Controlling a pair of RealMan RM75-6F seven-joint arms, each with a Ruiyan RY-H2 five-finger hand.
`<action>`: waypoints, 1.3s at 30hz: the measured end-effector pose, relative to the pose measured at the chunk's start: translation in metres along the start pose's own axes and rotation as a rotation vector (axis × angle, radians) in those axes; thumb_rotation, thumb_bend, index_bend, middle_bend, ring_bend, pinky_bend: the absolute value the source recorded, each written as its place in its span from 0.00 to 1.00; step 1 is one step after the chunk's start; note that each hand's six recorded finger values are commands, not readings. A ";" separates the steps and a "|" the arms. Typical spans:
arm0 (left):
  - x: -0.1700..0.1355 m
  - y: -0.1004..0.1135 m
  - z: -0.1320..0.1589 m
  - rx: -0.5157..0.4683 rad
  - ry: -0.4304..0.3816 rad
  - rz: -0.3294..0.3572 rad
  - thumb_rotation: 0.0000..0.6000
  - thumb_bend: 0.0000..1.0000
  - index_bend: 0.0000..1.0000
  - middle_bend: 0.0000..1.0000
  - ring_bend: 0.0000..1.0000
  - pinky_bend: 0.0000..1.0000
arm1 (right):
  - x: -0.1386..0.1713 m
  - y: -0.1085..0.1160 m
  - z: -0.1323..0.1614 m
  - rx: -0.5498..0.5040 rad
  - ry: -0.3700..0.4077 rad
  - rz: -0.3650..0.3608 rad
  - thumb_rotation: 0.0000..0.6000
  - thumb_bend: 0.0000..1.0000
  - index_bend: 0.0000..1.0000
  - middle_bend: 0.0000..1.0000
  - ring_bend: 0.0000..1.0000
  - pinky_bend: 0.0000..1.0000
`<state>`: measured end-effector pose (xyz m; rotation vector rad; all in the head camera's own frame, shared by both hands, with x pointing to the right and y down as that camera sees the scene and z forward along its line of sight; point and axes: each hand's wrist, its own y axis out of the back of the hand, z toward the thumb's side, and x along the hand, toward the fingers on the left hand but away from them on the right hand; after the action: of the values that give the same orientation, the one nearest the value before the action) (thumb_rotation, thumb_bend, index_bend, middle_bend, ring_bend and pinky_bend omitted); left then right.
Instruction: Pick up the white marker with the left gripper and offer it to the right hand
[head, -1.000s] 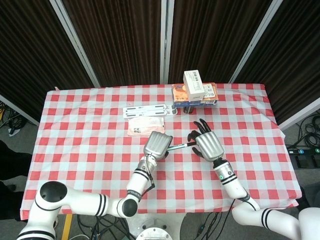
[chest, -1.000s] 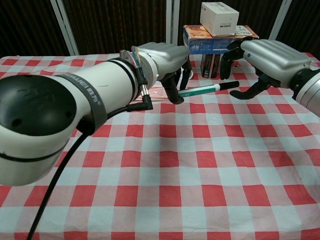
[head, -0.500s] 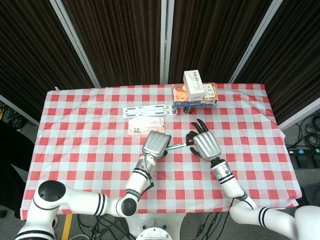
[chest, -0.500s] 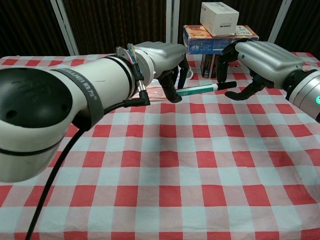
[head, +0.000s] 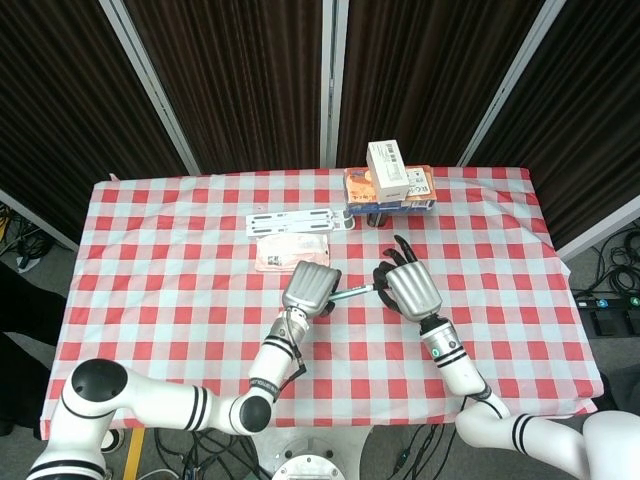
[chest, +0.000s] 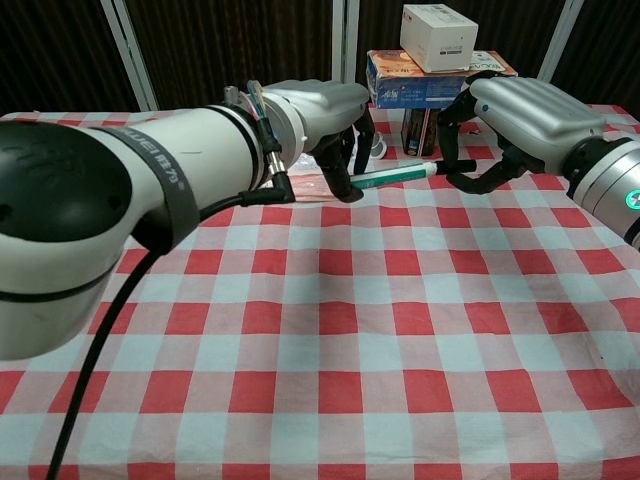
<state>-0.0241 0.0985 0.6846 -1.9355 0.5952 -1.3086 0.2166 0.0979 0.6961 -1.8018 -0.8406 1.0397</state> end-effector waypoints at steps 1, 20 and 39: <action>0.000 0.000 0.000 0.001 0.000 0.000 1.00 0.32 0.56 0.60 1.00 1.00 | 0.000 0.000 0.001 -0.002 0.000 -0.006 1.00 0.28 0.65 0.67 0.28 0.05; -0.001 -0.005 -0.036 0.045 0.021 0.016 1.00 0.32 0.56 0.60 1.00 1.00 | 0.010 0.001 -0.031 0.017 -0.071 -0.009 1.00 0.31 0.70 0.70 0.29 0.07; -0.002 -0.059 -0.097 0.148 -0.100 0.021 1.00 0.32 0.55 0.58 1.00 0.99 | 0.025 -0.041 -0.058 0.023 -0.136 0.091 1.00 0.30 0.70 0.70 0.29 0.07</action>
<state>-0.1159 0.1084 0.7507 -1.8556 0.4551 -1.2006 0.2740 0.1154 0.7417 -1.7797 -0.8308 1.2367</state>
